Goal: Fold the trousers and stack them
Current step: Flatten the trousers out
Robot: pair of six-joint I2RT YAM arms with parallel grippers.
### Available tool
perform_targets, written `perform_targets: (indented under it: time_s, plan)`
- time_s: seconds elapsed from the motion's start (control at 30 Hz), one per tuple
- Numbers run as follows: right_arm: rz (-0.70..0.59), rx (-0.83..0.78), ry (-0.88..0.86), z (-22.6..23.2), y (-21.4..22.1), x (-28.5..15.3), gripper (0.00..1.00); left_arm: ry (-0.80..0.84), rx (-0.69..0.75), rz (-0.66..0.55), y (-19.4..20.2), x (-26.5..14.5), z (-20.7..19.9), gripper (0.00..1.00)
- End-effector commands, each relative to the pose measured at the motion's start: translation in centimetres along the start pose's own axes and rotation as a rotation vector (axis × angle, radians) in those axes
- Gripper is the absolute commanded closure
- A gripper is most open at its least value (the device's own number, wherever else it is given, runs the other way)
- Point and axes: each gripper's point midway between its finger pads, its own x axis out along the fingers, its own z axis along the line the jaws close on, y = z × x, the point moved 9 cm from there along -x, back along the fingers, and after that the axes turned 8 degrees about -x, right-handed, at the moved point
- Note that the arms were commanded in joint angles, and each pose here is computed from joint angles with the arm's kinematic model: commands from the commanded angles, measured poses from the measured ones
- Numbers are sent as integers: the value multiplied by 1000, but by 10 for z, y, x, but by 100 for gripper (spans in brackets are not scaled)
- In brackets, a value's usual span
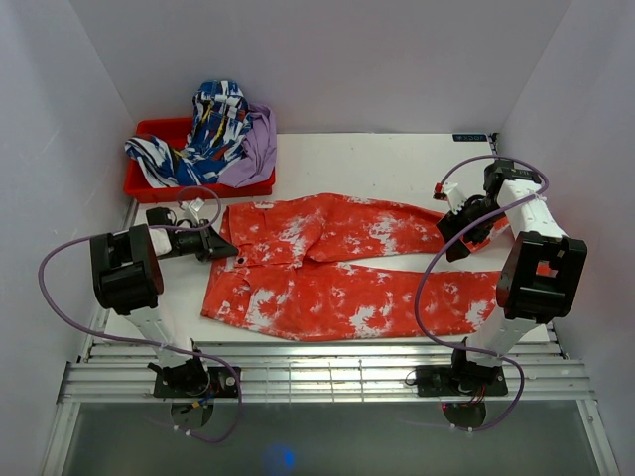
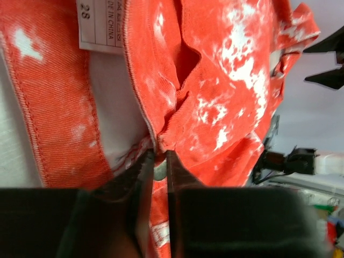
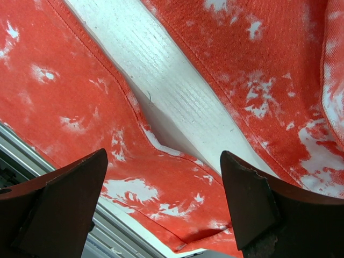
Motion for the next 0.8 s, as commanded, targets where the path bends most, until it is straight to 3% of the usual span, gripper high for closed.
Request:
perform_targets:
  time_s: [0.0, 0.1, 0.43, 0.77]
  plan:
    - [-1, -10, 12, 4, -1, -4, 10, 52, 86, -4, -11, -3, -15, 84]
    - [1, -14, 10, 5, 0, -3, 10, 28, 134, -26, -15, -13, -24, 100]
    - [-4, -14, 9, 4, -1, -3, 11, -7, 297, -122, -27, -45, -50, 100]
    - [0, -21, 13, 3, -2, -5, 11, -376, 214, -243, -51, -81, -2, 100]
